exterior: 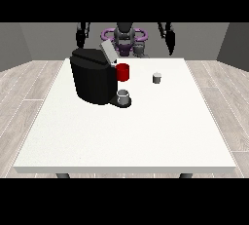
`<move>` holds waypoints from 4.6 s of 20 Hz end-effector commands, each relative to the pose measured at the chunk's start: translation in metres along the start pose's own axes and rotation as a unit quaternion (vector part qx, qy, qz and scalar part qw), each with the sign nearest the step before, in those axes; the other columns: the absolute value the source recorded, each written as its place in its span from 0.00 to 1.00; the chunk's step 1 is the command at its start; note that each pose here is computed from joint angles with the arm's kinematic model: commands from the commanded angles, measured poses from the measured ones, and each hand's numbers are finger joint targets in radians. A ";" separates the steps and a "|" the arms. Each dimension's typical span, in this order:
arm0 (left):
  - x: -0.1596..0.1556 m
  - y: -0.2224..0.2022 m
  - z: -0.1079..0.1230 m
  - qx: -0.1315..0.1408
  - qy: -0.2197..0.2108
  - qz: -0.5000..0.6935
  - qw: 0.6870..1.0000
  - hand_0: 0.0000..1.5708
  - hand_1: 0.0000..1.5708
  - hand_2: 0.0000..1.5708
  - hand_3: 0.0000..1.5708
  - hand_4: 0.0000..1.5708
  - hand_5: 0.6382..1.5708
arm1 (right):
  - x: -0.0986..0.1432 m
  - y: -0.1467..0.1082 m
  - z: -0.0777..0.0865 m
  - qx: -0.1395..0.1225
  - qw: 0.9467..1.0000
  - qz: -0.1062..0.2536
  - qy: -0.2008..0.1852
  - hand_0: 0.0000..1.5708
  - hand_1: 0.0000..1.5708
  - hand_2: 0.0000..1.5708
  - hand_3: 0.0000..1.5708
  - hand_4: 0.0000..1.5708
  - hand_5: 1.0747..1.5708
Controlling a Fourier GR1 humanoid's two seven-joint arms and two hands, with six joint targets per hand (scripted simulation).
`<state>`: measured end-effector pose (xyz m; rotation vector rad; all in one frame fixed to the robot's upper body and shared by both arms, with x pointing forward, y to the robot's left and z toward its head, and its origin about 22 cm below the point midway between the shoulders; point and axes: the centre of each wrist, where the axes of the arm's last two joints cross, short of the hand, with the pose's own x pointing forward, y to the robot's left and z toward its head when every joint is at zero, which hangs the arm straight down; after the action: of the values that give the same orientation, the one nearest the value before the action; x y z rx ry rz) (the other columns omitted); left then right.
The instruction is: Insert the coffee pod into the coffee machine and close the lid
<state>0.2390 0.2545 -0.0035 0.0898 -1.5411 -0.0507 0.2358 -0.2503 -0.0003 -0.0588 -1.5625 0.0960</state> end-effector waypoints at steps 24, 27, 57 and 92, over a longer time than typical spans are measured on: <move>0.018 0.053 -0.051 -0.037 -0.001 -0.120 0.992 0.00 0.00 0.00 0.00 0.00 1.00 | 0.014 0.003 -0.016 -0.066 0.994 -0.049 -0.068 0.00 0.00 0.00 0.00 0.12 1.00; 0.007 0.056 -0.057 -0.045 0.006 -0.146 0.988 0.00 0.00 0.00 0.00 0.00 1.00 | 0.002 0.029 -0.012 -0.060 0.995 -0.044 -0.068 0.00 0.00 0.00 0.00 0.18 1.00; -0.027 0.051 -0.104 -0.076 0.094 -0.337 0.934 0.38 0.38 0.46 0.30 0.00 1.00 | -0.014 0.019 -0.047 -0.073 0.997 -0.026 -0.018 0.00 0.00 0.00 0.00 0.30 1.00; 0.054 0.018 -0.166 -0.128 -0.047 -0.419 0.898 0.82 0.82 0.87 0.85 0.35 1.00 | -0.033 0.007 -0.054 -0.089 0.994 -0.055 0.037 0.00 0.00 0.00 0.00 0.30 1.00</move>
<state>0.3927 0.2807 0.0189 0.6009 -1.4482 -0.9204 0.2913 -0.2300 -0.0223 -0.1143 -1.5274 -0.1058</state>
